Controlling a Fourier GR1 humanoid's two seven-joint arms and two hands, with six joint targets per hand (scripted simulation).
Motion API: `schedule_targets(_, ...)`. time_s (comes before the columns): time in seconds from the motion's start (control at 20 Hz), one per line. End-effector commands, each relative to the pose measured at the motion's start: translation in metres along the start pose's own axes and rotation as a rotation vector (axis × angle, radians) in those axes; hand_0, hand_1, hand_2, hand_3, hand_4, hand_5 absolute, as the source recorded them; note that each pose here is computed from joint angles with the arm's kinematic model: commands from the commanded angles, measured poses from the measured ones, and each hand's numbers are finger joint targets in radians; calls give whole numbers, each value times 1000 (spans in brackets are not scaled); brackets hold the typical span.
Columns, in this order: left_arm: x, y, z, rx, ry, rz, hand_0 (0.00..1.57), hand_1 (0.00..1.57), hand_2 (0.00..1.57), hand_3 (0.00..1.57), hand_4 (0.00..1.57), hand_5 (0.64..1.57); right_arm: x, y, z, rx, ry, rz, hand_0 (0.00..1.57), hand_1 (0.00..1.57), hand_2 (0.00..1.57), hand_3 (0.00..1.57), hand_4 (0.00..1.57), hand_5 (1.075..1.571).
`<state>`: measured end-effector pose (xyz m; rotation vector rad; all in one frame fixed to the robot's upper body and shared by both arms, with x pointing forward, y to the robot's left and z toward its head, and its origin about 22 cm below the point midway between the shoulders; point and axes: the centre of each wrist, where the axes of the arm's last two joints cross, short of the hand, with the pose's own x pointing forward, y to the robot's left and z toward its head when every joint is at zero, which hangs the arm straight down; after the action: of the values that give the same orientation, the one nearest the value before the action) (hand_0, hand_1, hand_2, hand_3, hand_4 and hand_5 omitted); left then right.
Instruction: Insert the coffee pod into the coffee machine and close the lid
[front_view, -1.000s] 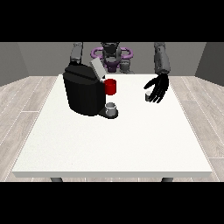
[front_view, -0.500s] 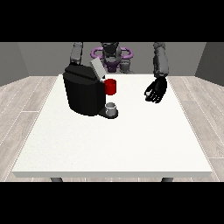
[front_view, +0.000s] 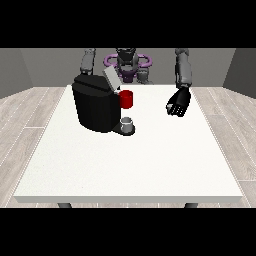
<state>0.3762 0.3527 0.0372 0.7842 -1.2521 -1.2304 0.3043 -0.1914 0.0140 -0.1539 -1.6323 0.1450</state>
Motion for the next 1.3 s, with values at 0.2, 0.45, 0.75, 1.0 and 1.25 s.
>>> schedule_targets(0.2,6,2,-10,19,-80,31,1277,1277,1311,1244,496,1571,-7,11,1,-74,54,55,0,0,0,0,0,1571)
schedule_targets(0.45,23,6,-19,-13,-122,178,1449,1449,1434,1357,517,1571,-48,-22,21,-45,120,83,0,0,0,0,0,1571)
schedule_targets(0.75,48,31,-34,-99,-142,174,1371,1371,1379,1325,504,1571,-42,-9,12,-34,156,106,0,0,0,0,0,1571)
schedule_targets(1.0,88,63,-49,-118,-190,137,1331,1331,1351,1323,592,1571,-47,-9,11,-18,199,83,0,0,0,0,0,1571)
schedule_targets(1.25,135,65,-62,-120,-202,150,1331,1331,1351,1323,592,1571,-42,-13,3,-14,174,57,0,0,0,0,0,1571)
